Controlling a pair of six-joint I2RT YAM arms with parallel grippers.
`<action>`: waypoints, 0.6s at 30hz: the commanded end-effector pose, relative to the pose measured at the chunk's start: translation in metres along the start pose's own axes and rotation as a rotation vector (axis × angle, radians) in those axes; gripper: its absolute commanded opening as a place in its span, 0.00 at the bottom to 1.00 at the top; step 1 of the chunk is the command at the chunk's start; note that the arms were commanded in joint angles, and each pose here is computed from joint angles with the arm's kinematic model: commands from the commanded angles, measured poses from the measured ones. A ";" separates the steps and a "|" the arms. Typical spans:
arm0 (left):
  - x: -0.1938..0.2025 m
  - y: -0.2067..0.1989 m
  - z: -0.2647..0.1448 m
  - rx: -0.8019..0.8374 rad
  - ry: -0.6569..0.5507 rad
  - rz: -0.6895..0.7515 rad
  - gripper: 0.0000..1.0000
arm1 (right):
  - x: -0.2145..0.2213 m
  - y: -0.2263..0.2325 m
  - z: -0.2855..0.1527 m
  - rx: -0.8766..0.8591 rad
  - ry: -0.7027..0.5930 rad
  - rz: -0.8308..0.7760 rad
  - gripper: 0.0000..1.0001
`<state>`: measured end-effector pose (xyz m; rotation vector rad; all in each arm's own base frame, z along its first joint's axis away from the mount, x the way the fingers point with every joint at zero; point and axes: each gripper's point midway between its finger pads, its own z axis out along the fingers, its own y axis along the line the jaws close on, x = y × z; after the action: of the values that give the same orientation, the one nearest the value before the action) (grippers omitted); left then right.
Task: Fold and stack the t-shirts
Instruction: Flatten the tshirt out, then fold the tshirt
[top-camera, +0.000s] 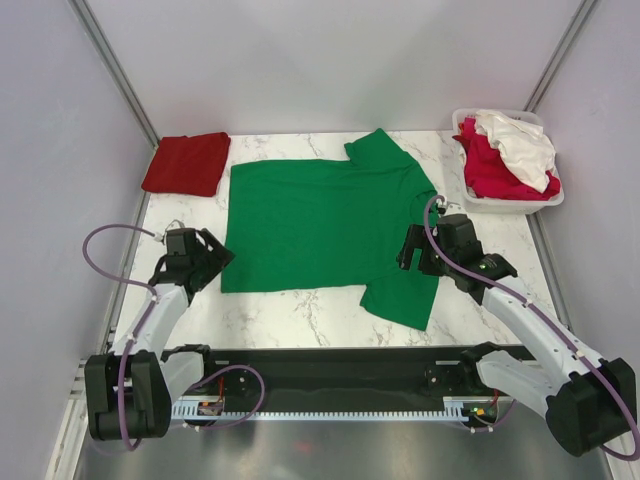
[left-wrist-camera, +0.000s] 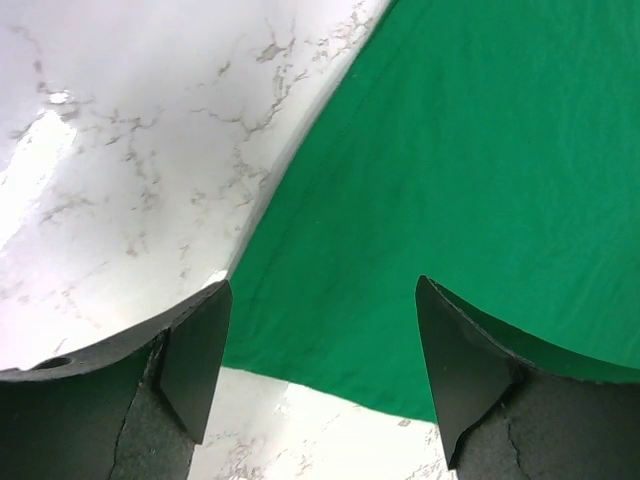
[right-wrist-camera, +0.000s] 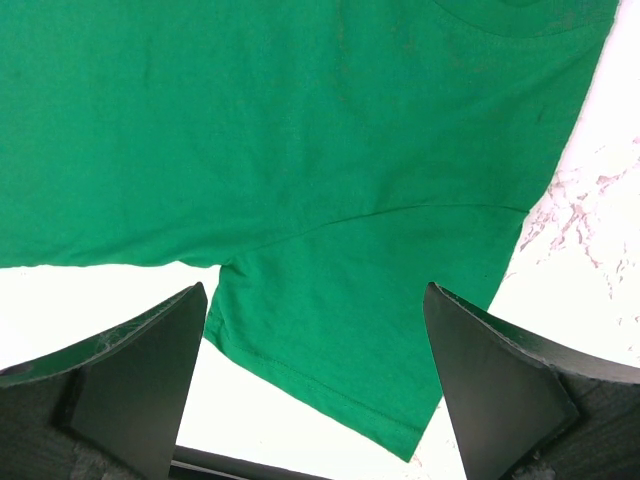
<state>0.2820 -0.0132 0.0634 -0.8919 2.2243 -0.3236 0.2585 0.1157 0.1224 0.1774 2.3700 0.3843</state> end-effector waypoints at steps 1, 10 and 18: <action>0.002 0.019 -0.009 -0.091 -0.012 -0.030 0.81 | -0.010 0.005 0.000 -0.018 -0.031 -0.016 0.98; 0.042 0.045 -0.011 -0.181 0.125 -0.046 0.80 | -0.013 0.005 -0.001 -0.013 -0.034 -0.015 0.98; 0.063 0.040 -0.008 -0.177 0.179 -0.033 0.79 | -0.011 0.000 -0.001 0.010 -0.034 -0.015 0.98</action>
<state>0.2315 -0.0165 0.0254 -0.9891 2.4070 -0.2111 0.2584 0.1146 0.1204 0.1720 2.3767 0.3731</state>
